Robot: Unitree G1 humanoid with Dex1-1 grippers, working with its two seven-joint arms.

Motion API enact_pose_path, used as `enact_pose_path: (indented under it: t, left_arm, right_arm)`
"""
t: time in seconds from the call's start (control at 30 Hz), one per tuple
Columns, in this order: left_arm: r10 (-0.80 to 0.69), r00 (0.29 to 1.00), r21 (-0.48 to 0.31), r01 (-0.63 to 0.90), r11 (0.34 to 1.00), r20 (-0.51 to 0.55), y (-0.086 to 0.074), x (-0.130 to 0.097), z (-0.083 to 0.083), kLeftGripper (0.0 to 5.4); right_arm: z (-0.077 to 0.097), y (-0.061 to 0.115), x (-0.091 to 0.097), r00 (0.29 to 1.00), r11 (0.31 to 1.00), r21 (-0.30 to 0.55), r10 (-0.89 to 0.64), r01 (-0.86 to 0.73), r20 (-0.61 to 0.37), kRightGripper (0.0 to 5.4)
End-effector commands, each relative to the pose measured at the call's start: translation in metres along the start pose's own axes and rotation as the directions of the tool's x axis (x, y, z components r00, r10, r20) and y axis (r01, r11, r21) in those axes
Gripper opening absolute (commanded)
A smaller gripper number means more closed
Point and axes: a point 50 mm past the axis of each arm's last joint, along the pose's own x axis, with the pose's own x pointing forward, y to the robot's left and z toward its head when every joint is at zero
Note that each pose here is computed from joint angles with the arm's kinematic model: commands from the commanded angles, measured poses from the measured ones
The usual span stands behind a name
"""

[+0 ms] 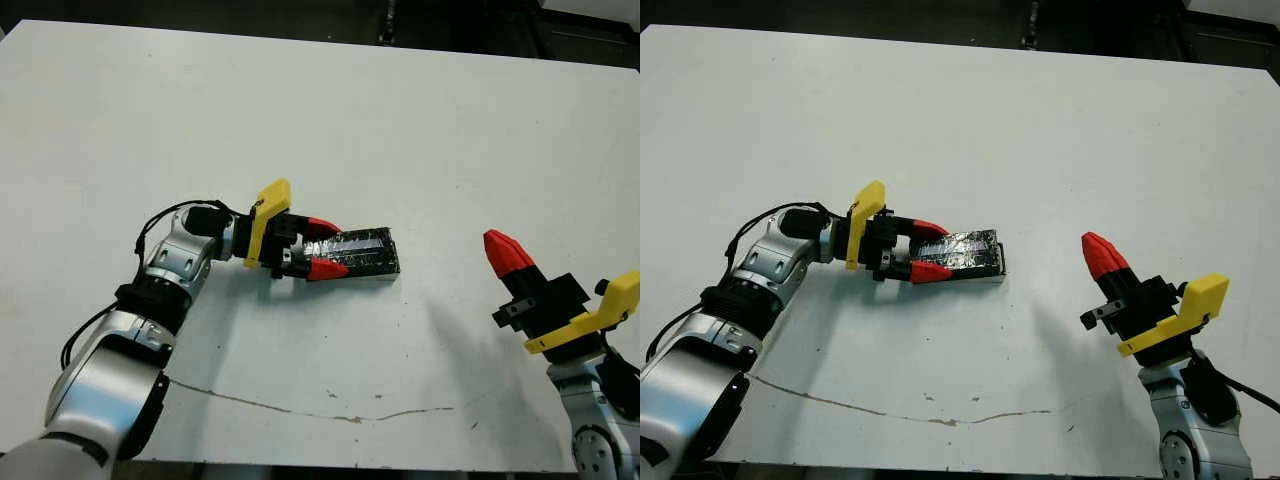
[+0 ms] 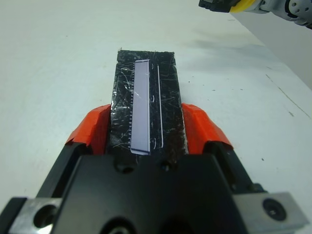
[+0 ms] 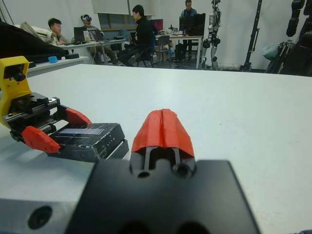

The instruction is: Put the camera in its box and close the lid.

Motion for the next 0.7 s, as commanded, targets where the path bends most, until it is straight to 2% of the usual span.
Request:
enact_pose_path:
  t: [0.03, 0.4, 0.53, 0.7]
  left_arm:
    - [-0.098, 0.994, -0.036, 0.096, 0.995, -0.055, -0.013, 0.029, -0.013, 3.15]
    - [-0.164, 0.984, 0.004, 0.165, 0.986, -0.063, -0.014, 0.055, -0.005, 3.15]
    - [-0.153, 0.981, 0.033, 0.158, 0.987, -0.117, -0.015, 0.066, -0.003, 3.15]
    - [-0.125, 0.955, 0.056, 0.145, 0.988, -0.270, -0.014, 0.075, -0.004, 3.15]
  right_arm:
    - [-0.001, -0.003, -0.003, 1.000, 1.000, -0.004, -0.007, 0.007, -0.012, 0.00]
    - [-0.001, -0.002, -0.004, 1.000, 1.000, 0.003, -0.024, 0.024, -0.011, 0.00]
    - [-0.001, -0.002, -0.003, 1.000, 1.000, -0.005, -0.023, 0.023, -0.007, 0.00]
    - [-0.001, -0.002, -0.004, 1.000, 1.000, -0.007, -0.024, 0.024, -0.007, 0.00]
